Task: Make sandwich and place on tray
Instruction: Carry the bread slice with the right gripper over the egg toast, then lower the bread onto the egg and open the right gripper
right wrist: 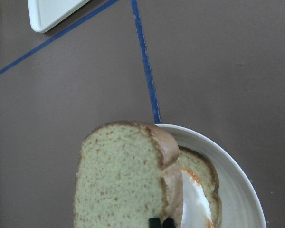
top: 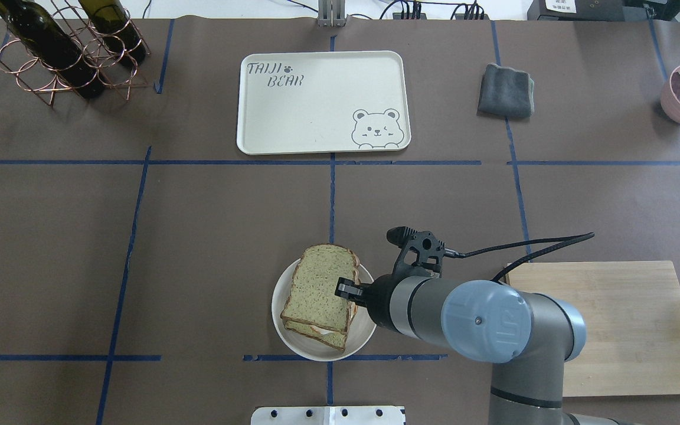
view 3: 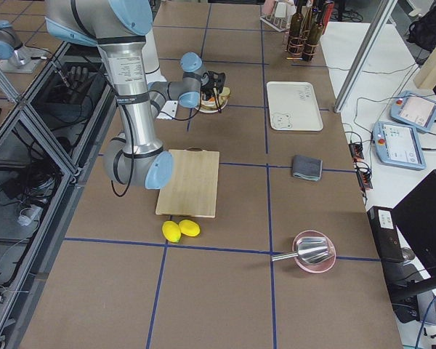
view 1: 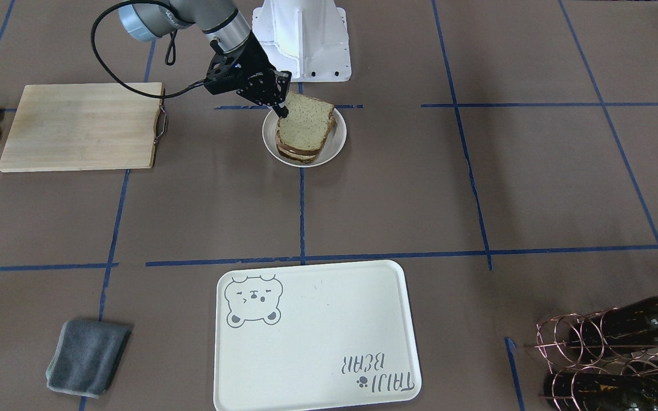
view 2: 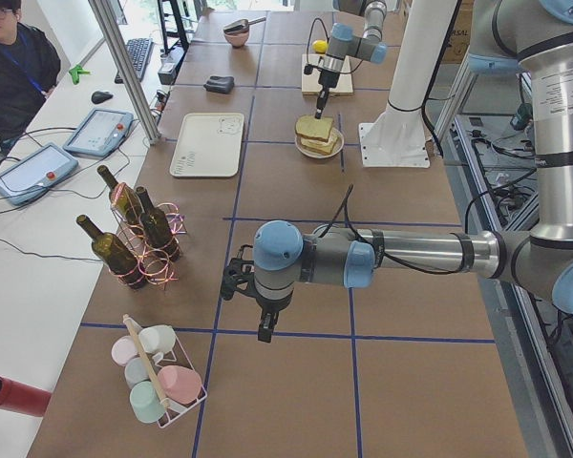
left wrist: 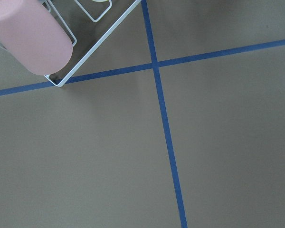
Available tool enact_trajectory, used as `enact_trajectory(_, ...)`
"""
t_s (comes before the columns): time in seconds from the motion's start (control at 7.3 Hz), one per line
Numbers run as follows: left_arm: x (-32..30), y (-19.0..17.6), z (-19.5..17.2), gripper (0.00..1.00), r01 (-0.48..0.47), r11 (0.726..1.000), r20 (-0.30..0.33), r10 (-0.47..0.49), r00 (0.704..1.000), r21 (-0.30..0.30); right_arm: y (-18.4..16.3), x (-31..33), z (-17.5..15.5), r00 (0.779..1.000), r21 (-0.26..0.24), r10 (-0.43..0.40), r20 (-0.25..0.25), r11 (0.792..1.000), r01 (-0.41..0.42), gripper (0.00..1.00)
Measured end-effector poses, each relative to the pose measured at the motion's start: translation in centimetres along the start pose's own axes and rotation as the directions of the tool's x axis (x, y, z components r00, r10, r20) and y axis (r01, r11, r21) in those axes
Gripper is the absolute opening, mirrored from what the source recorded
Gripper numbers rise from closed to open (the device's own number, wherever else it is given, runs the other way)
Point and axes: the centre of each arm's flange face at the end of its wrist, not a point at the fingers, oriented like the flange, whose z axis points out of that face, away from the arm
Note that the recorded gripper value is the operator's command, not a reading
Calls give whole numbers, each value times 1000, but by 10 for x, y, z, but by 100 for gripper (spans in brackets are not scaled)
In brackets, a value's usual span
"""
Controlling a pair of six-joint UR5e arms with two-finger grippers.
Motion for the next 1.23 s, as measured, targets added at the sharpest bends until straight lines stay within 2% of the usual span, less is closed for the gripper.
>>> enact_trajectory(0.55,0,0,0,100,0,1000,0,0,1000,0,16,6,11,1000,10,-11,-19,1000,11,0)
enact_trajectory(0.96,-1,0,1,100,0,1000,0,0,1000,0,15,8,12,1000,12,-13,-24,1000,14,49)
enact_trajectory(1.1,-1,0,1,100,1,1000,0,-1,1000,-1,15,9,12,1000,13,-14,-25,1000,14,60)
enact_trajectory(1.23,-1,0,1,100,1,1000,0,-1,1000,-1,14,9,12,1000,13,-14,-25,1000,14,100)
